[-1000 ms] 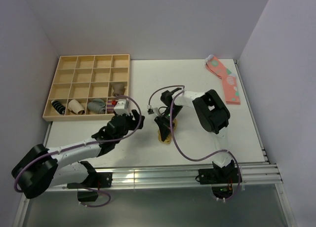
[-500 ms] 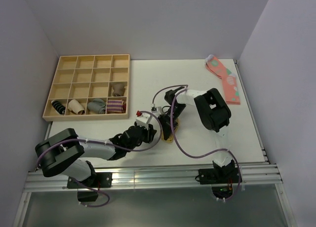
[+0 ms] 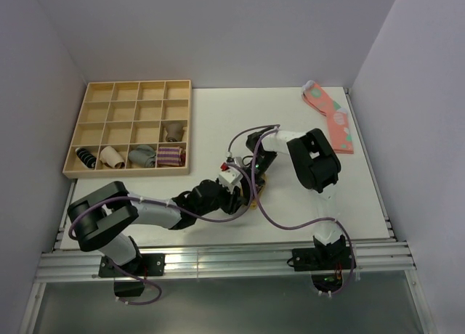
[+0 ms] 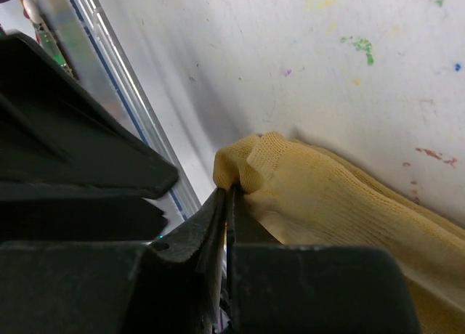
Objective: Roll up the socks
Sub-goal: Roll the sock at the center of the board.
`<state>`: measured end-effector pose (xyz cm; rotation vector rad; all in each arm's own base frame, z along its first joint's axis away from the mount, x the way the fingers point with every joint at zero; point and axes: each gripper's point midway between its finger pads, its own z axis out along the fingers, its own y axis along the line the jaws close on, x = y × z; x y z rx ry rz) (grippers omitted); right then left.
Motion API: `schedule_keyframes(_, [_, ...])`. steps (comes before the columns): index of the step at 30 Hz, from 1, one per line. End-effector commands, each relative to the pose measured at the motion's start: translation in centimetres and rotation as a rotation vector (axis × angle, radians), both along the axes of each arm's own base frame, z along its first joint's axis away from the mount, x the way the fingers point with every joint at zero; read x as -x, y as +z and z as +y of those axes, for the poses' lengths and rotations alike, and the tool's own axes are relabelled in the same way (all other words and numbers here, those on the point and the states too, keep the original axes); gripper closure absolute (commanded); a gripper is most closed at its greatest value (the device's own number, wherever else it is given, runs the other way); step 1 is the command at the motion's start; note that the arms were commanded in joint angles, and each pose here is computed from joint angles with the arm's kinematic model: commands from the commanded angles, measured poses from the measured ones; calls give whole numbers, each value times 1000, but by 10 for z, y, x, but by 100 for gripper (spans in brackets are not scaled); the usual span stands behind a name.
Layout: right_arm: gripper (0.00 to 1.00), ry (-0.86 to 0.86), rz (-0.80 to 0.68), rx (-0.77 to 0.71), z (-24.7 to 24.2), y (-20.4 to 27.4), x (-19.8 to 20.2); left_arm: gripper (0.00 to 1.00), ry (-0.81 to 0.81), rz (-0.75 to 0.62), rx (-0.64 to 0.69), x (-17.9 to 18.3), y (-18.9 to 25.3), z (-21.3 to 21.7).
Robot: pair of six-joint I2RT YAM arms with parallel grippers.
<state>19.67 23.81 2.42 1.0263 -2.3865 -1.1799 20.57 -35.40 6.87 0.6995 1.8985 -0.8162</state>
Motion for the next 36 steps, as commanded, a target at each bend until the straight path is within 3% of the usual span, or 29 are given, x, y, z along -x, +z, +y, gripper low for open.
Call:
schedule_keyframes(1, [95,-7,18,-11,-1,5,-4,58,-98,3,-8,7,1,-19])
schedule_keyframes(8, [95,-6,27,-20,-3,6,-2,66,-88,25,-23,2,-9,-14])
schedule_keyframes(15, [95,-12,32,-18,-6,4,-4,68,-114,50,-41,5,-19,-17])
schedule_keyframes(36, [97,-32,46,-26,-10,5,-7,65,-116,47,-101,6,-29,-27])
